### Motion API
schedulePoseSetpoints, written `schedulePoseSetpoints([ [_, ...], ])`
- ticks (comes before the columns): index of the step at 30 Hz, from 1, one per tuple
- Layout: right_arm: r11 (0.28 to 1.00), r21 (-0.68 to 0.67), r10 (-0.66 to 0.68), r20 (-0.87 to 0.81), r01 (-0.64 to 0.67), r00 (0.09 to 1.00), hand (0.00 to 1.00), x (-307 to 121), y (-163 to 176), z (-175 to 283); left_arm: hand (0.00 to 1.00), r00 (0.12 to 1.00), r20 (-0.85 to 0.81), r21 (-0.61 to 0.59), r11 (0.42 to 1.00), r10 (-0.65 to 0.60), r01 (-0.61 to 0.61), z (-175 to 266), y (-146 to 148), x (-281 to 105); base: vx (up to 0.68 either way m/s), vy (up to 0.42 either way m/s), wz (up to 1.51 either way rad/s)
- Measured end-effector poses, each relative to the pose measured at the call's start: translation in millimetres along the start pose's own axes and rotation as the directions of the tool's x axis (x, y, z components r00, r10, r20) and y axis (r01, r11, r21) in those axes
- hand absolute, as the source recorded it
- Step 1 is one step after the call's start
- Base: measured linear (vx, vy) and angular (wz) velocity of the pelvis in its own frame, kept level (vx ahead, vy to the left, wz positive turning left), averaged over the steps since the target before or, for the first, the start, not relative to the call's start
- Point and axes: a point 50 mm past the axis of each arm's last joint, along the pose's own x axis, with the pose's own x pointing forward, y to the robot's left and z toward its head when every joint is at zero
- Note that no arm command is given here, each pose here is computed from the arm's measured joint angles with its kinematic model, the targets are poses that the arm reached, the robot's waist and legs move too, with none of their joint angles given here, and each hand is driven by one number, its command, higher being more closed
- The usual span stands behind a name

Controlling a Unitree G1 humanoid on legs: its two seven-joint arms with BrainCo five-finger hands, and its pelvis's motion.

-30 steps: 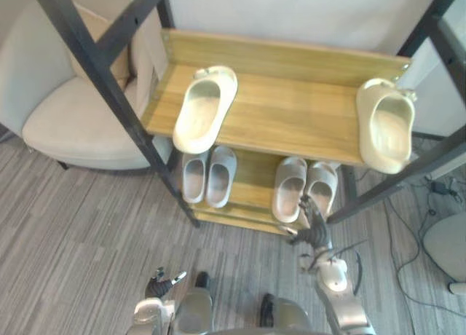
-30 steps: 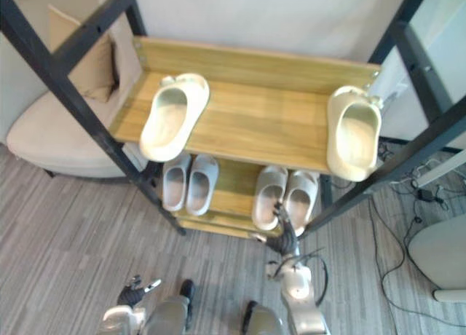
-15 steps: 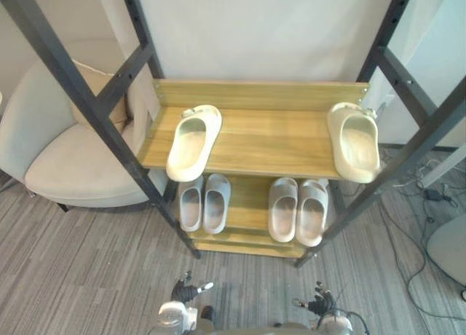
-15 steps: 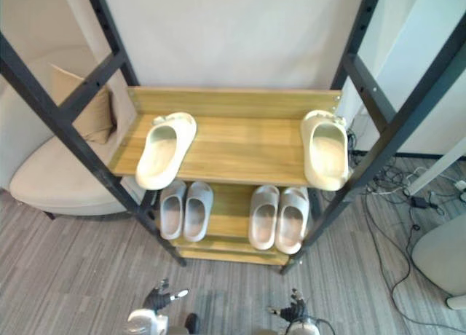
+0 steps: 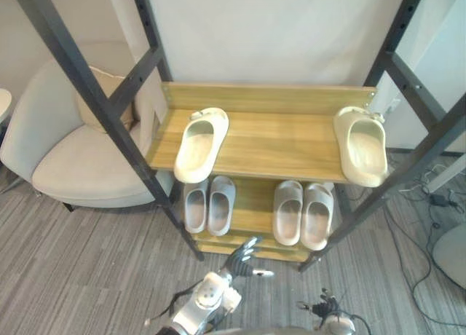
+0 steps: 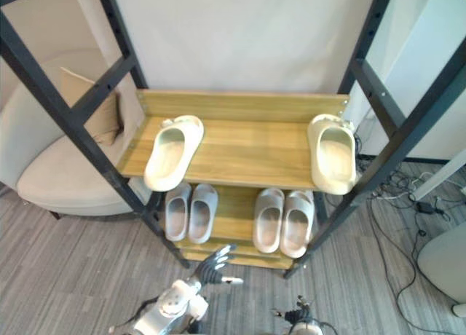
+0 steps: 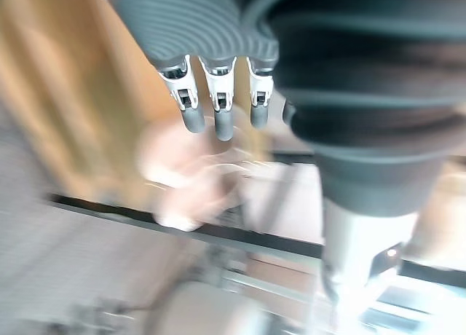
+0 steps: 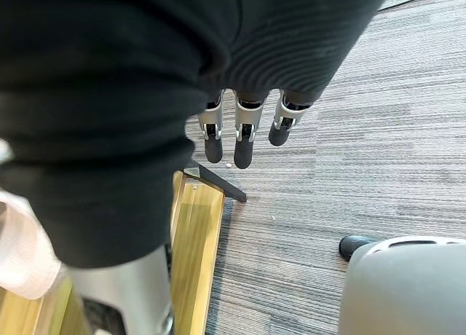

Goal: Organize the slippers on the shoe rack

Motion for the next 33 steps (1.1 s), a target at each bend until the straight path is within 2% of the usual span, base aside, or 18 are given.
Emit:
schedulePoseSetpoints([
  [4, 1.000, -0.005, -0.002, 0.009, 0.002, 1.000, 0.00, -0.9, -0.7, 0.2, 0.00, 0.974, 0.217, -0.032, 0.997, -0.065, 0.074, 52.1, -10.6, 10.7, 0.00, 0.000, 0.00],
  [8, 1.000, -0.022, 0.002, 0.015, -0.002, 1.000, 0.00, -1.0, -0.1, 0.9, 0.00, 0.904, 0.419, -0.026, 0.995, -0.081, 0.101, 102.8, -14.2, 12.8, 0.00, 0.000, 0.00],
  [11, 1.000, -0.026, 0.003, 0.010, -0.003, 1.000, 0.00, -1.9, 0.1, -1.5, 0.00, 0.833, 0.551, -0.031, 0.997, -0.048, 0.077, 137.7, -9.7, 9.1, 0.00, 0.000, 0.00],
  [15, 1.000, -0.031, 0.006, -0.003, -0.006, 1.000, 0.00, -3.5, 0.1, -6.6, 0.00, 0.741, 0.669, -0.050, 0.998, 0.055, -0.029, 170.7, 13.1, 4.2, 0.00, 0.000, 0.00],
  [22, 0.999, -0.036, 0.013, -0.010, -0.013, 1.000, 0.00, -3.6, -2.2, -9.0, 0.00, 0.667, 0.715, -0.076, 0.972, 0.210, -0.223, 188.5, 53.7, -3.5, 0.00, 0.000, 0.00],
  [27, 0.999, -0.044, 0.022, -0.022, -0.023, 1.000, 0.00, -3.5, -7.2, -12.1, 0.00, 0.619, 0.720, -0.049, 0.913, 0.314, -0.405, 198.0, 95.2, -8.4, -0.02, -0.001, 0.04],
  [33, 0.999, -0.043, 0.022, -0.044, -0.024, 0.999, 0.00, -5.6, -9.5, -19.1, 0.00, 0.608, 0.666, -0.013, 0.822, 0.432, -0.570, 191.4, 139.0, -16.3, 0.02, 0.000, 0.00],
])
